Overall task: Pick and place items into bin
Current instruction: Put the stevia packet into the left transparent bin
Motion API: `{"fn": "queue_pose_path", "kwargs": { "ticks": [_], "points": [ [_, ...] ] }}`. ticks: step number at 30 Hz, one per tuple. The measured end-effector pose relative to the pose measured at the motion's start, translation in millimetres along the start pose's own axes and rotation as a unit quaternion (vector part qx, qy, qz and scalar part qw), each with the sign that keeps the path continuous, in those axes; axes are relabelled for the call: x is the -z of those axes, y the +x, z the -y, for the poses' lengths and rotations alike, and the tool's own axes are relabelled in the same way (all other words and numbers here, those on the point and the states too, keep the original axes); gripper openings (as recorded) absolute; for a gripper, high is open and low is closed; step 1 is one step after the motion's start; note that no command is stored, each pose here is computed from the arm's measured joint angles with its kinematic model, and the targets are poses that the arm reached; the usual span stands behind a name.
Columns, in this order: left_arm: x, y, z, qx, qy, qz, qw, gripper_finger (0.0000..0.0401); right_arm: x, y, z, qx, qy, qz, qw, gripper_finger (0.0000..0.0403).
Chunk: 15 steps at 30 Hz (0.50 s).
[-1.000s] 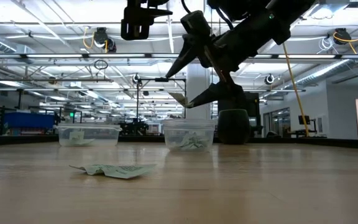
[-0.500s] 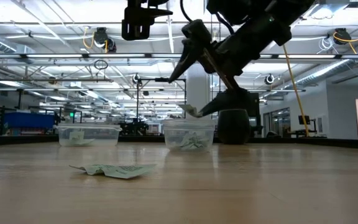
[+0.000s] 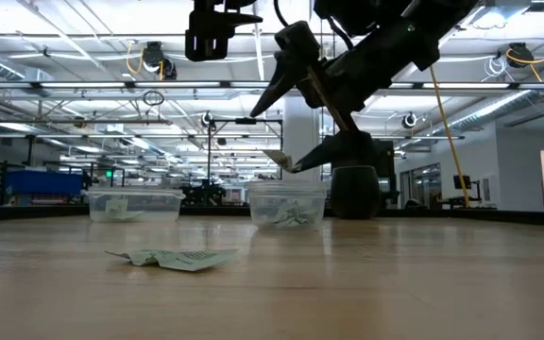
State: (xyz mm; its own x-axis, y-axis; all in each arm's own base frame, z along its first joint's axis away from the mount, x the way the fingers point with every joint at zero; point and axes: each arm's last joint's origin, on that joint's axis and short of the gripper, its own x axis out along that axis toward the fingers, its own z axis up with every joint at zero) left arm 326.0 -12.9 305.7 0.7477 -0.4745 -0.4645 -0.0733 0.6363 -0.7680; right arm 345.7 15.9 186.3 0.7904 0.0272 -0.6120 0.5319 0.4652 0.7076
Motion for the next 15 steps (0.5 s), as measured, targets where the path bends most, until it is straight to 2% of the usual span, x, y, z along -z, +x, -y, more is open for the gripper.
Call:
{"fn": "queue_pose_path", "kwargs": {
  "ticks": [9,15],
  "points": [
    [0,0,0,0.0,0.0,0.0,1.0,0.0276,9,1,16,0.023,0.064,-0.031,0.997,0.0394],
    [0,0,0,0.0,0.0,0.0,1.0,0.0275,11,2,20,0.021,0.067,-0.03,0.997,0.0394]
  ]
}}
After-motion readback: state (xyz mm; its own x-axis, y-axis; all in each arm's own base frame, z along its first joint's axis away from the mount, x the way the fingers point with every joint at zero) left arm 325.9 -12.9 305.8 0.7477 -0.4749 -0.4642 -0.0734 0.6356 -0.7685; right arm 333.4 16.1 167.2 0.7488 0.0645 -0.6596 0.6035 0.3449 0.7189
